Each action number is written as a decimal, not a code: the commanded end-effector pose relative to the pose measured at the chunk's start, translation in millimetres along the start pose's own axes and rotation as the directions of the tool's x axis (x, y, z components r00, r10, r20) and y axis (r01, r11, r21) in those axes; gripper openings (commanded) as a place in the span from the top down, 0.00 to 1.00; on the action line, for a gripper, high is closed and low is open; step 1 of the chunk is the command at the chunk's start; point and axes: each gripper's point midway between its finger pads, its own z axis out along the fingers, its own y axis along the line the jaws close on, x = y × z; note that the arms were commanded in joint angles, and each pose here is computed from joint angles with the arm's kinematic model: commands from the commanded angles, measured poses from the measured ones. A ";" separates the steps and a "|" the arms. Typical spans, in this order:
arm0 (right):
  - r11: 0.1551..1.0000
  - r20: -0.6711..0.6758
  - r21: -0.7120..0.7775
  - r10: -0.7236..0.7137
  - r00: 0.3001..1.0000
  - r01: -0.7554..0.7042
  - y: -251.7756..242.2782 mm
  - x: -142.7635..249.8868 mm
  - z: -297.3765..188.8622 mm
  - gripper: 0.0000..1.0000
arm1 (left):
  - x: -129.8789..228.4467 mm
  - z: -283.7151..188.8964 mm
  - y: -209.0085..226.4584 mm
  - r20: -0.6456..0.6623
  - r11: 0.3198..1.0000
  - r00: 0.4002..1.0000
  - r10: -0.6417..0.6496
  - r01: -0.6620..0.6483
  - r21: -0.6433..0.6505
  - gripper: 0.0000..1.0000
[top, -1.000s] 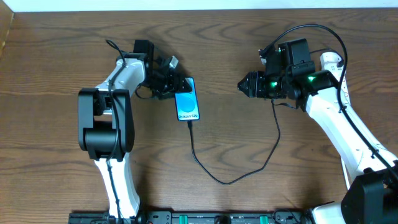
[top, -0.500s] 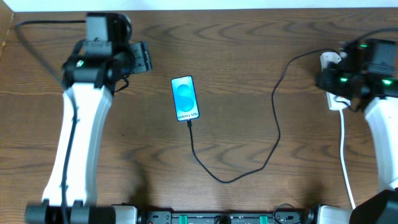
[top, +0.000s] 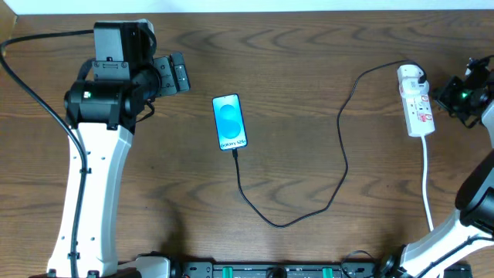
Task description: Plug charger to phone and switch on socket
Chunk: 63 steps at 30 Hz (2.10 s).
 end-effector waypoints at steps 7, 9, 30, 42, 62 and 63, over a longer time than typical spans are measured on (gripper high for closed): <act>1.000 0.004 0.008 -0.029 1.000 0.029 -13.9 -2.2 26.1 0.99 | 0.5 -3.8 3.2 0.007 1.000 1.000 -0.012 0.012 -0.010 0.05; 0.999 0.012 0.002 -0.043 0.999 0.043 -8.9 -3.7 28.8 0.99 | 0.5 -3.7 3.2 0.007 1.000 1.000 -0.012 0.012 -0.010 0.05; 0.999 -0.177 -0.027 0.028 0.984 -0.034 14.7 52.2 61.0 0.99 | 0.6 -3.5 3.3 0.006 1.000 1.000 -0.012 0.012 -0.010 0.05; 0.998 -0.275 -0.001 0.057 0.960 -0.059 38.2 83.6 66.9 0.99 | 0.6 -3.5 3.3 0.006 1.000 1.000 -0.012 0.012 -0.011 0.05; 0.940 -0.122 0.123 0.333 0.935 -0.319 14.5 48.6 54.0 0.99 | 0.6 -3.5 3.3 0.006 1.000 1.000 -0.012 0.012 -0.010 0.05; 0.933 -0.047 0.084 0.354 0.934 -0.350 6.6 18.9 25.9 0.99 | 0.6 -3.5 3.3 0.006 1.000 1.000 -0.012 0.012 -0.010 0.05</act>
